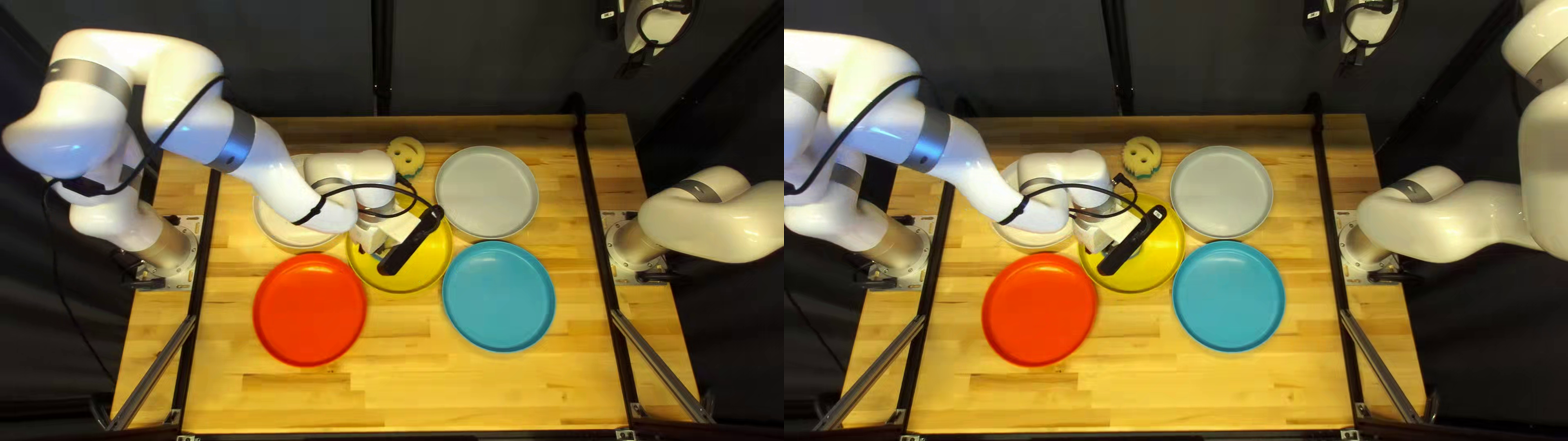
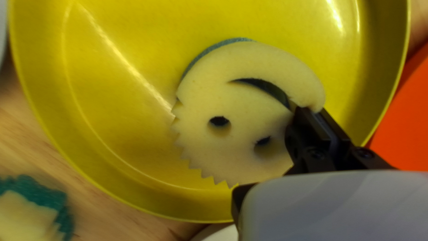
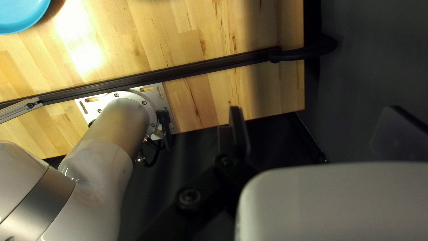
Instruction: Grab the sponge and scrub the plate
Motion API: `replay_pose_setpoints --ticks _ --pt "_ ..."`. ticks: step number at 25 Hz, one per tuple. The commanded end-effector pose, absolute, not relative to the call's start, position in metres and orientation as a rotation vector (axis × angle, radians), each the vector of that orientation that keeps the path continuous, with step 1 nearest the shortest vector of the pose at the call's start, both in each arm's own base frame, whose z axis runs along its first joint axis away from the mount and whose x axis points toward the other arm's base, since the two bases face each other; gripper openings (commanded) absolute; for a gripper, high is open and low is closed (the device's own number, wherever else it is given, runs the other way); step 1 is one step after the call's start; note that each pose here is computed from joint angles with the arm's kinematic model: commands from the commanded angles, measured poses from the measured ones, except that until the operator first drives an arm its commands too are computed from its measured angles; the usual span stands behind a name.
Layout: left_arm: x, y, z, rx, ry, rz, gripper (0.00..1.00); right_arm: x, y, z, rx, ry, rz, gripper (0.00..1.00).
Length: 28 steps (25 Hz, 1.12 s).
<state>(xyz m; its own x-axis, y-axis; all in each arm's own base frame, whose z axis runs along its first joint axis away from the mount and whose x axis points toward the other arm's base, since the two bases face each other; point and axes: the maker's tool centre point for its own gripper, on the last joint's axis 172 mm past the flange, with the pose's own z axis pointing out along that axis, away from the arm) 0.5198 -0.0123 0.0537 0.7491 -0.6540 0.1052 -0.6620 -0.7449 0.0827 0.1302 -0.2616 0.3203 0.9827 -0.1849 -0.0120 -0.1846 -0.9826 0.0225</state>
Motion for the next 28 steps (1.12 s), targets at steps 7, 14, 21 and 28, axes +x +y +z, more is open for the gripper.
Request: replay_pose_setpoints --ticks 7,14,21,28 --pt "0.523 0.002 0.053 2.812 -1.071 0.117 0.00 0.130 -0.262 0.320 3.107 -0.289 -0.022 1.00" --pt "0.485 0.009 0.051 2.813 -1.018 0.095 0.00 0.130 -0.262 0.320 3.107 -0.289 -0.022 1.00" --pt "0.466 0.017 0.053 2.818 -0.973 0.075 0.00 0.130 -0.262 0.320 3.107 -0.289 -0.022 1.00" --pt "0.498 0.021 0.048 2.820 -0.977 0.093 0.00 0.130 -0.262 0.320 3.107 -0.289 -0.022 1.00"
